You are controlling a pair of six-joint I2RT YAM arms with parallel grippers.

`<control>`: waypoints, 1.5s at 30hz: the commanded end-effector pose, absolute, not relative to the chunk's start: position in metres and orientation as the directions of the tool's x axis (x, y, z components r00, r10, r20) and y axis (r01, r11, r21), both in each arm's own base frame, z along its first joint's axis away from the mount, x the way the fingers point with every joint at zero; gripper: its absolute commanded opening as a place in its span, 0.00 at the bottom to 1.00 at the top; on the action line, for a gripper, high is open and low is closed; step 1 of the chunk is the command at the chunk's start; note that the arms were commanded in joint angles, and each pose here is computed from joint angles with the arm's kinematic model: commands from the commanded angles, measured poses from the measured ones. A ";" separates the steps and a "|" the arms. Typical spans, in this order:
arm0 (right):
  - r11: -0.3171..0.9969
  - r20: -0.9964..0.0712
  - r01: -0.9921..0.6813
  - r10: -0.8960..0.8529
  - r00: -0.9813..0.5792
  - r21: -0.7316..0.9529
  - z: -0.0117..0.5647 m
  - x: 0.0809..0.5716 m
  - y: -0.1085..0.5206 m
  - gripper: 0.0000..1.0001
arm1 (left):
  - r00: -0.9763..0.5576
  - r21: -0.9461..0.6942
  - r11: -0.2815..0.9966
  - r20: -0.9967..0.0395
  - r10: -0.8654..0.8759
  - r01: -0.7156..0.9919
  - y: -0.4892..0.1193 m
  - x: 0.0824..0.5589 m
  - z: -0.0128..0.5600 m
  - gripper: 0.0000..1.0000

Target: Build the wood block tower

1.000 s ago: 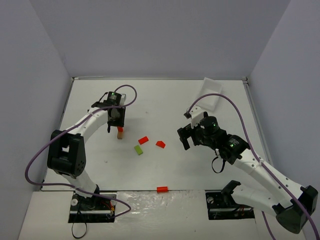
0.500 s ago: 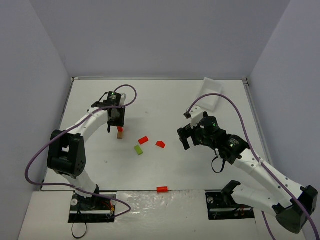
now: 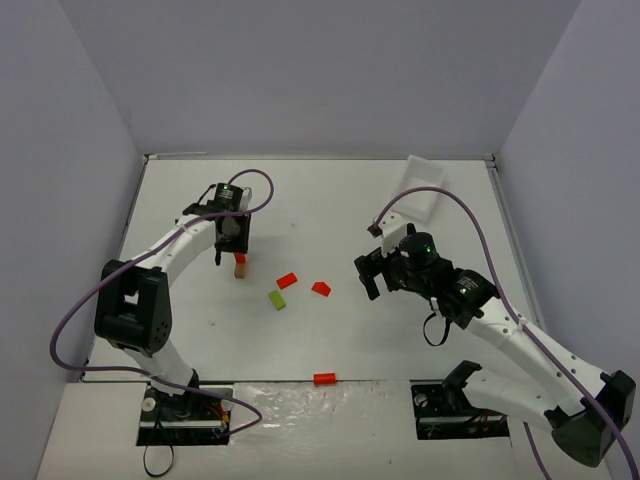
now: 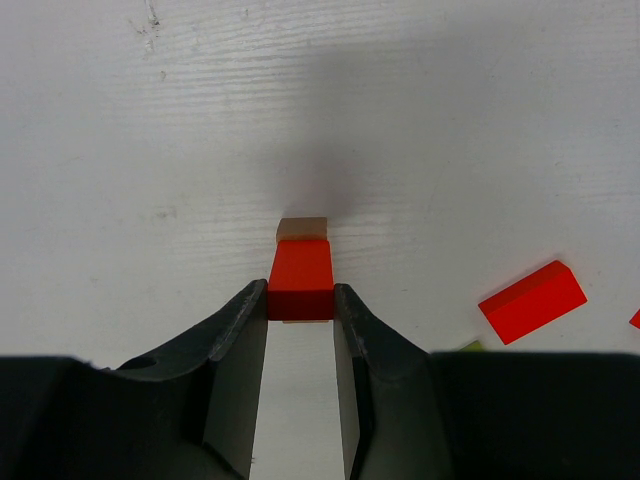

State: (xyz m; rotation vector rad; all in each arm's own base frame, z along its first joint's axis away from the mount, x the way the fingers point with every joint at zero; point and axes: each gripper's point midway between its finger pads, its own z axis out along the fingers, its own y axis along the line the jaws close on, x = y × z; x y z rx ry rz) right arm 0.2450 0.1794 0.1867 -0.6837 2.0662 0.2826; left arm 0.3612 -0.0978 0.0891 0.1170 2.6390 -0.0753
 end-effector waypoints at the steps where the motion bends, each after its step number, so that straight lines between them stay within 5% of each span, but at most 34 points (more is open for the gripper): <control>1: 0.826 -0.871 -0.562 -0.307 -0.384 -0.043 0.211 0.256 0.188 1.00 | -0.841 -0.043 0.996 -0.539 0.045 0.081 -0.098 0.375 0.106 0.16; 17: 0.824 -0.869 -0.565 -0.310 -0.386 -0.043 0.210 0.256 0.188 1.00 | -0.841 -0.042 0.996 -0.539 0.039 0.073 -0.097 0.373 0.106 0.33; 29: 0.824 -0.869 -0.565 -0.309 -0.387 -0.042 0.210 0.256 0.188 1.00 | -0.827 -0.053 0.997 -0.561 0.023 0.064 -0.098 0.375 0.120 0.36; 36: 0.825 -0.872 -0.564 -0.304 -0.383 -0.040 0.213 0.257 0.190 1.00 | -0.773 -0.120 0.993 -0.630 -0.075 0.000 -0.107 0.367 0.171 0.48; 45: 0.829 -0.875 -0.559 -0.291 -0.386 -0.029 0.215 0.256 0.189 1.00 | -0.735 -0.260 0.940 -0.589 -0.336 -0.221 -0.140 0.316 0.192 0.50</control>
